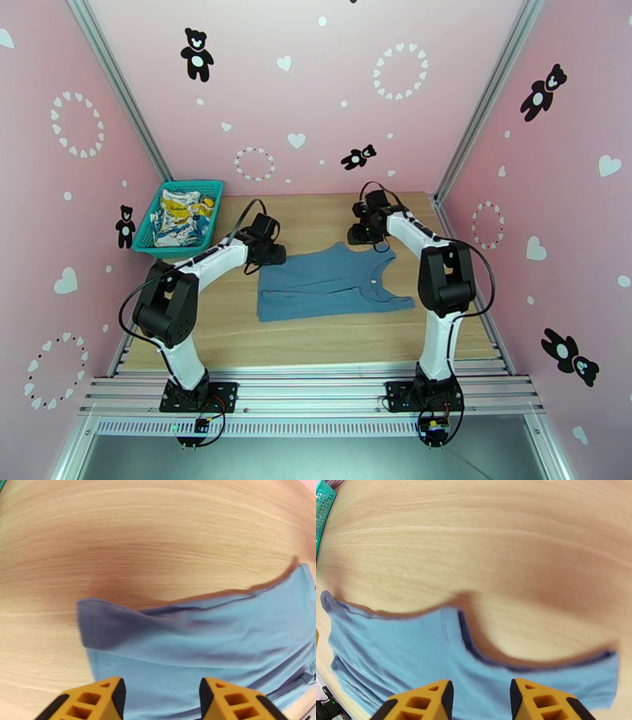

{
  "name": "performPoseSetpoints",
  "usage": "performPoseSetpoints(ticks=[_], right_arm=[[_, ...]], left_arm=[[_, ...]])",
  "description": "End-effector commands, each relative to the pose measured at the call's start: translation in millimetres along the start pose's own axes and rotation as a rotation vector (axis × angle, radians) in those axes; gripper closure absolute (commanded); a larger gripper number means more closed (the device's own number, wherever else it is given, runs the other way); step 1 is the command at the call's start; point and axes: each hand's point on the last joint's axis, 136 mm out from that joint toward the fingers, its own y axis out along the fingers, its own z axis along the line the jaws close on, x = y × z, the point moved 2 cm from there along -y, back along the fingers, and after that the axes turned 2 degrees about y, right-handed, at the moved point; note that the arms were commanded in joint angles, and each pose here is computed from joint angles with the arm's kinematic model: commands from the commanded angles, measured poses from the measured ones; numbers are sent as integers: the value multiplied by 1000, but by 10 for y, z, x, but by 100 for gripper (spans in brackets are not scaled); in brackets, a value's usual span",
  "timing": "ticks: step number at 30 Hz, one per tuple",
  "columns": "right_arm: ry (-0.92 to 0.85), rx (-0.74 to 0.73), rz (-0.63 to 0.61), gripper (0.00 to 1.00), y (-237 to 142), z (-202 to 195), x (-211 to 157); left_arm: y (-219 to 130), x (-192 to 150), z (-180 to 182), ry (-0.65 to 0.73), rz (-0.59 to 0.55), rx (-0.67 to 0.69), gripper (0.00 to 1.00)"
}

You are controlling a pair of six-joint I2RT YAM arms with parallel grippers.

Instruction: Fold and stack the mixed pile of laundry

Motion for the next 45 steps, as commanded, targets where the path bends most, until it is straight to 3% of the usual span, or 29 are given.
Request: performPoseSetpoints(ticks=[1,7,15,19,26,33,45], right_arm=[[-45,17,84,55,276,68,-69],[-34,23,95,56,515,140,42],[-34,-2,105,60,661,149,66],[-23,7,109,73,734,158,105],[-30,6,105,94,739,150,135],[-22,26,79,100,599,139,213],[-30,49,-1,100,232,176,237]], left_arm=[[223,10,134,31,38,-6,41],[476,145,322,7,62,2,39],[561,244,374,32,68,-13,34],[629,290,387,15,64,-44,32],[673,342,264,41,71,-119,53],[590,431,202,72,42,-153,80],[294,344,211,123,-37,-196,84]])
